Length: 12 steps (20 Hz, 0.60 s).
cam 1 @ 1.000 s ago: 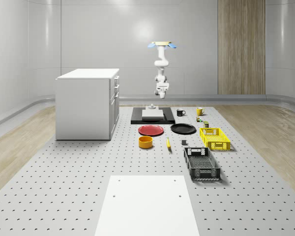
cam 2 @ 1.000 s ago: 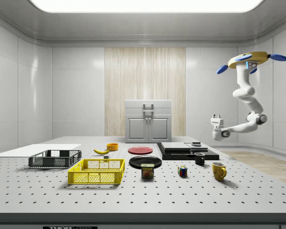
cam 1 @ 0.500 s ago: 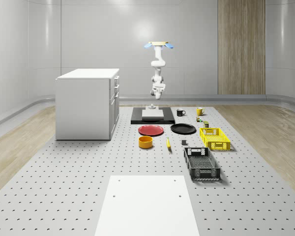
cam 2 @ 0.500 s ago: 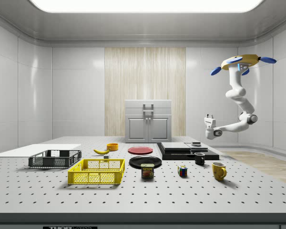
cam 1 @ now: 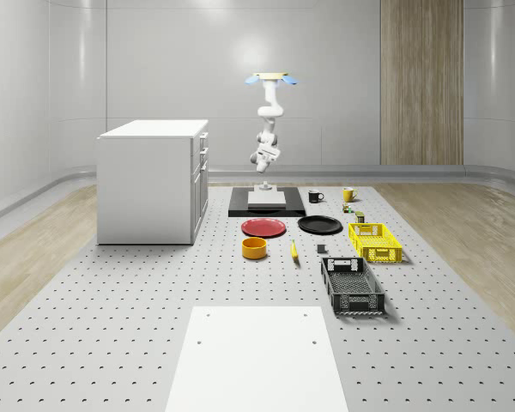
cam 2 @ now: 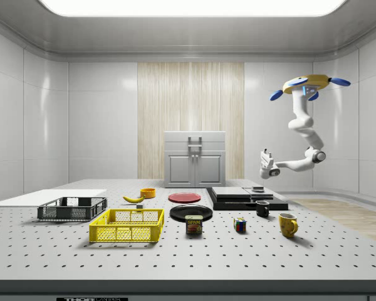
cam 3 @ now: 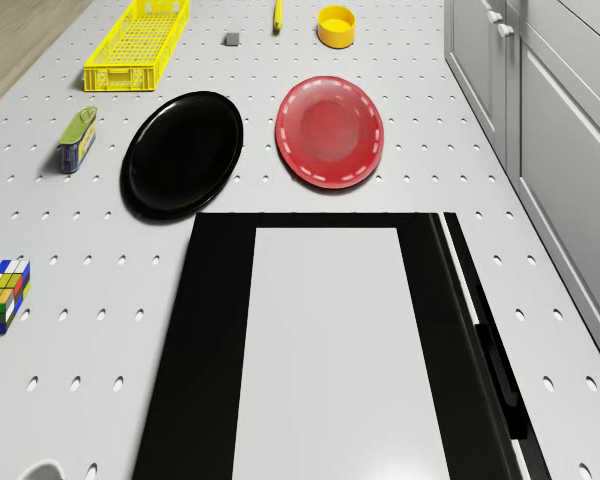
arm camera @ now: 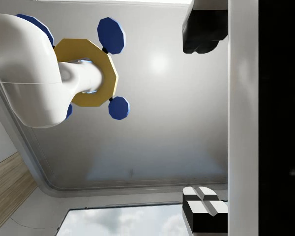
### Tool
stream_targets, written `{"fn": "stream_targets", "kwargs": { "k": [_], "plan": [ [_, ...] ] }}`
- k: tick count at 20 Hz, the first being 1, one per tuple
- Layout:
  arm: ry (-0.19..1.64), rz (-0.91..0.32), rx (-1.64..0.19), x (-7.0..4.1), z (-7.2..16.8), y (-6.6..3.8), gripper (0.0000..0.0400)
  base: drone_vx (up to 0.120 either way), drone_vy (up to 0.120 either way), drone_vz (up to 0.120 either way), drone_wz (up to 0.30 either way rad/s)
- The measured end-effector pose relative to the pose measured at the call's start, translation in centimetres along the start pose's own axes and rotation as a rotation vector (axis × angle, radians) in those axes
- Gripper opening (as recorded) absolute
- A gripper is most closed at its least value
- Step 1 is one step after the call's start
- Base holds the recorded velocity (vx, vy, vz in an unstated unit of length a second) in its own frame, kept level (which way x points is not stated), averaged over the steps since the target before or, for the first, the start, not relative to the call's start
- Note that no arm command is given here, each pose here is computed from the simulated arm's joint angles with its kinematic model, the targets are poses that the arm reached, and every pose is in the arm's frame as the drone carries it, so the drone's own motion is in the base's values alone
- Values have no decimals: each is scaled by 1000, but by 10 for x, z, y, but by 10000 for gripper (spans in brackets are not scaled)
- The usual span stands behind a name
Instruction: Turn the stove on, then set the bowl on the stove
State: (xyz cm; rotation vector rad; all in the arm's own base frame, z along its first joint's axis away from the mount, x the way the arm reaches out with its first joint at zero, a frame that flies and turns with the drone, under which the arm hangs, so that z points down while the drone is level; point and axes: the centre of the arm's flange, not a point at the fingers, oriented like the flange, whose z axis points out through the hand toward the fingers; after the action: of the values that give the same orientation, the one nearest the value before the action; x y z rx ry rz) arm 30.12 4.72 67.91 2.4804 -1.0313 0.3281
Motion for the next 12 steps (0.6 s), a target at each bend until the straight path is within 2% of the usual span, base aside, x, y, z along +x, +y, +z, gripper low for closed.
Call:
{"fn": "stream_targets", "kwargs": {
  "k": [2, 4, 6, 8, 10, 12],
  "plan": [
    [133, -4, -132, -13, 2, -13, 400, 120, -120, 0, 0],
    [305, -9, -304, -30, 10, -29, 400, 20, -120, 0, 0],
    [518, -16, -516, -48, 26, -46, 400, 0, -20, -100, 0],
    [757, -23, -756, -63, 53, -60, 400, 0, 0, -120, 0],
    [1000, -29, -1000, -71, 85, -68, 400, 0, 0, -120, 0],
    [1218, -36, -1221, -71, 116, -67, 400, 0, 0, -120, 0]
  ]
}}
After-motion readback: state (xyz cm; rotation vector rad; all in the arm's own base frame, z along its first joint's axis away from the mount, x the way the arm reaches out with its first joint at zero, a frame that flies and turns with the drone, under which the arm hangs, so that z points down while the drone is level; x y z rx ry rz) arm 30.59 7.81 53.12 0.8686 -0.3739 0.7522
